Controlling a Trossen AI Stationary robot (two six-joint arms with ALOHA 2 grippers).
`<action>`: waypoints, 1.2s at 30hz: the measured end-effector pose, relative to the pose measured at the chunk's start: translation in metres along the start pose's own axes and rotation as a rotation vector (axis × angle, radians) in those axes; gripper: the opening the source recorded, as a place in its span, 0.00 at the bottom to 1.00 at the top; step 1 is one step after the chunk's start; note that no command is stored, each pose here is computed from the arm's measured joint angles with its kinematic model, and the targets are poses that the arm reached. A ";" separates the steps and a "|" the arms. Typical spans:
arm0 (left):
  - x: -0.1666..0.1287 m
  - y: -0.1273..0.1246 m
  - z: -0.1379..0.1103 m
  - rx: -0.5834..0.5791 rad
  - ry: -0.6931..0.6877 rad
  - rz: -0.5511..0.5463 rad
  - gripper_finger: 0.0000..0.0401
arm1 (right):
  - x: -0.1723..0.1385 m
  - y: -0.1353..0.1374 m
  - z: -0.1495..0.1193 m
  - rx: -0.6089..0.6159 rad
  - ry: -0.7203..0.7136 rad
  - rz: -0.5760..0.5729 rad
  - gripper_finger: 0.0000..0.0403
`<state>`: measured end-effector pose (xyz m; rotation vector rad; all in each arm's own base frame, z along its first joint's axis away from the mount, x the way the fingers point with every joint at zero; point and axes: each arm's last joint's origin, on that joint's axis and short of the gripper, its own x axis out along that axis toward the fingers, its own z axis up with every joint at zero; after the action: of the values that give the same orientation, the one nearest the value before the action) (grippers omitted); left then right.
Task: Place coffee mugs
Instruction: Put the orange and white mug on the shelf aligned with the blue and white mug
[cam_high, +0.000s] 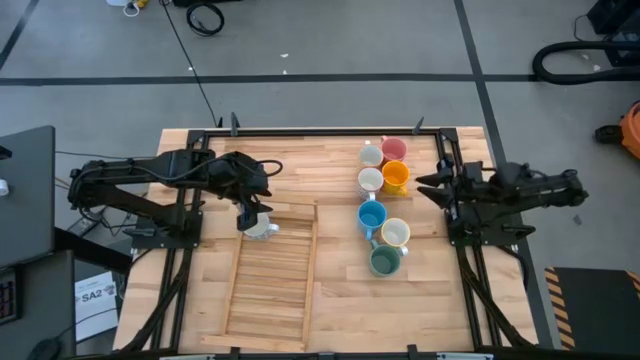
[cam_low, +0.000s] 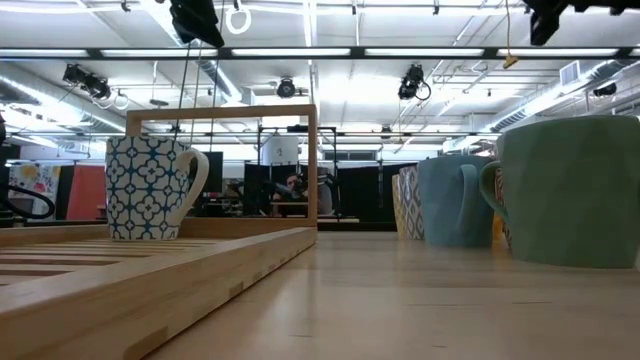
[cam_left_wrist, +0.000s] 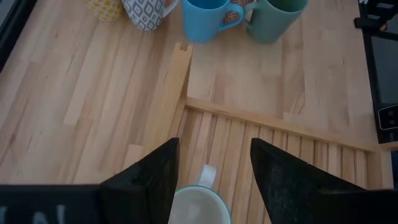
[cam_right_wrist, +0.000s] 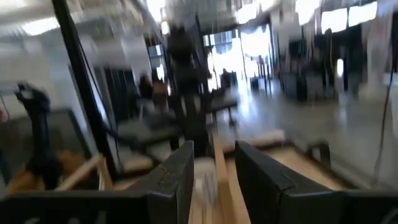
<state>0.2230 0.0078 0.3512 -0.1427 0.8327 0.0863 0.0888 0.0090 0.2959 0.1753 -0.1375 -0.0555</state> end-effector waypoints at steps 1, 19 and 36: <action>0.000 0.000 0.000 0.000 0.000 0.000 0.51 | 0.002 0.001 0.005 0.011 0.051 -0.008 0.30; 0.000 0.000 0.000 0.000 0.001 0.000 0.51 | 0.036 0.009 -0.006 0.203 0.755 -0.232 0.30; 0.000 0.000 0.000 -0.001 0.001 0.000 0.51 | 0.061 0.012 -0.045 0.316 1.062 -0.373 0.30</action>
<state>0.2229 0.0078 0.3510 -0.1439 0.8338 0.0865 0.1564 0.0249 0.2618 0.5215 0.9536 -0.3035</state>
